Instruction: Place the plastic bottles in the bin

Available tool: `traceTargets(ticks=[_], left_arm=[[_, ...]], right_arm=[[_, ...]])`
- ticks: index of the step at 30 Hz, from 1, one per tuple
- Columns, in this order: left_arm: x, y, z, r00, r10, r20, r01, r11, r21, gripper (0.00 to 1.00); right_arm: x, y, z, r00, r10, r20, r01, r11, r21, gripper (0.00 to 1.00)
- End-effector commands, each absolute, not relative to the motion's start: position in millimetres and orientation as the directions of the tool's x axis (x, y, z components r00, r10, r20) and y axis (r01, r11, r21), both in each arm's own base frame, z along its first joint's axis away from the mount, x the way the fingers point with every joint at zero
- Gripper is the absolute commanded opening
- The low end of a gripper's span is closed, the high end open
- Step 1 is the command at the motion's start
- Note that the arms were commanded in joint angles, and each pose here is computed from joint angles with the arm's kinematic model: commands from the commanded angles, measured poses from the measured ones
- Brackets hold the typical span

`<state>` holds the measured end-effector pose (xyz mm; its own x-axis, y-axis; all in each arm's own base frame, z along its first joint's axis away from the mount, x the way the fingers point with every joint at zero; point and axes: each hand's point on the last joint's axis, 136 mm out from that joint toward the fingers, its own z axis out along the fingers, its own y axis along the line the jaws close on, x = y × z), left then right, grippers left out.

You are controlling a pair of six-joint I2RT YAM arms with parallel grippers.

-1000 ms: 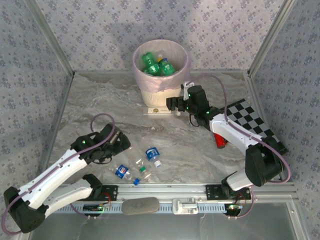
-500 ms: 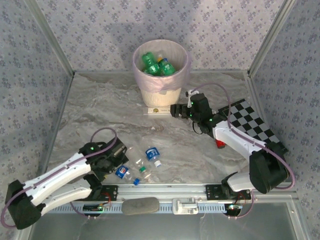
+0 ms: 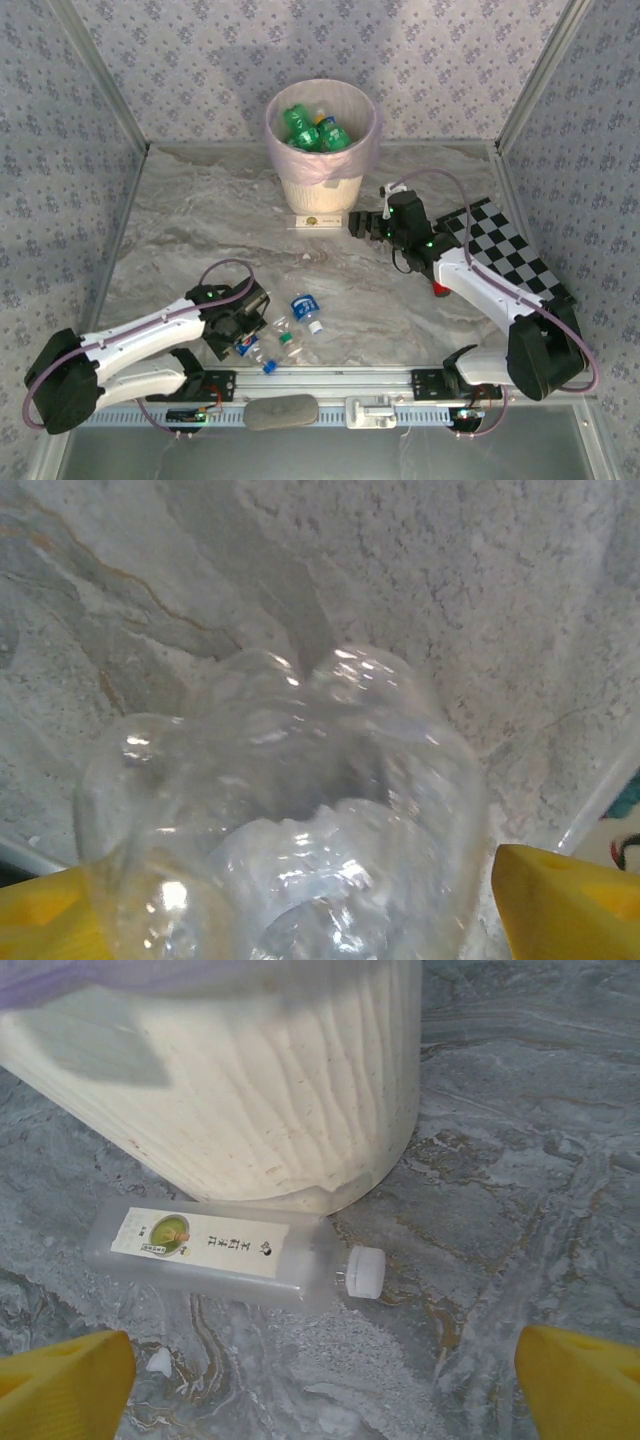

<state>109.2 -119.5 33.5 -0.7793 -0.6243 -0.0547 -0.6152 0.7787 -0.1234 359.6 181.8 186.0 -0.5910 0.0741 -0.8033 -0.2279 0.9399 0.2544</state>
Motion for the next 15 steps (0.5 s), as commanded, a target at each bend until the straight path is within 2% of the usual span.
traceTargets(ticks=[1,10,15], left_arm=[[113,-121,29,-0.776,-0.627,-0.074,-0.614,0.777,-0.139,0.77],[115,-114,30,-0.770,-0.630,-0.107,-0.612,0.775,-0.157,0.49],[120,-108,35,-0.754,-0.640,-0.144,-0.616,0.766,-0.182,0.45]], right_arm=[[354,167,186,-0.595,0.075,-0.800,-0.193,0.953,0.233,0.99],[352,164,188,-0.591,0.099,-0.800,-0.179,0.952,0.250,0.99],[355,165,190,-0.587,0.111,-0.802,-0.178,0.948,0.262,0.99]])
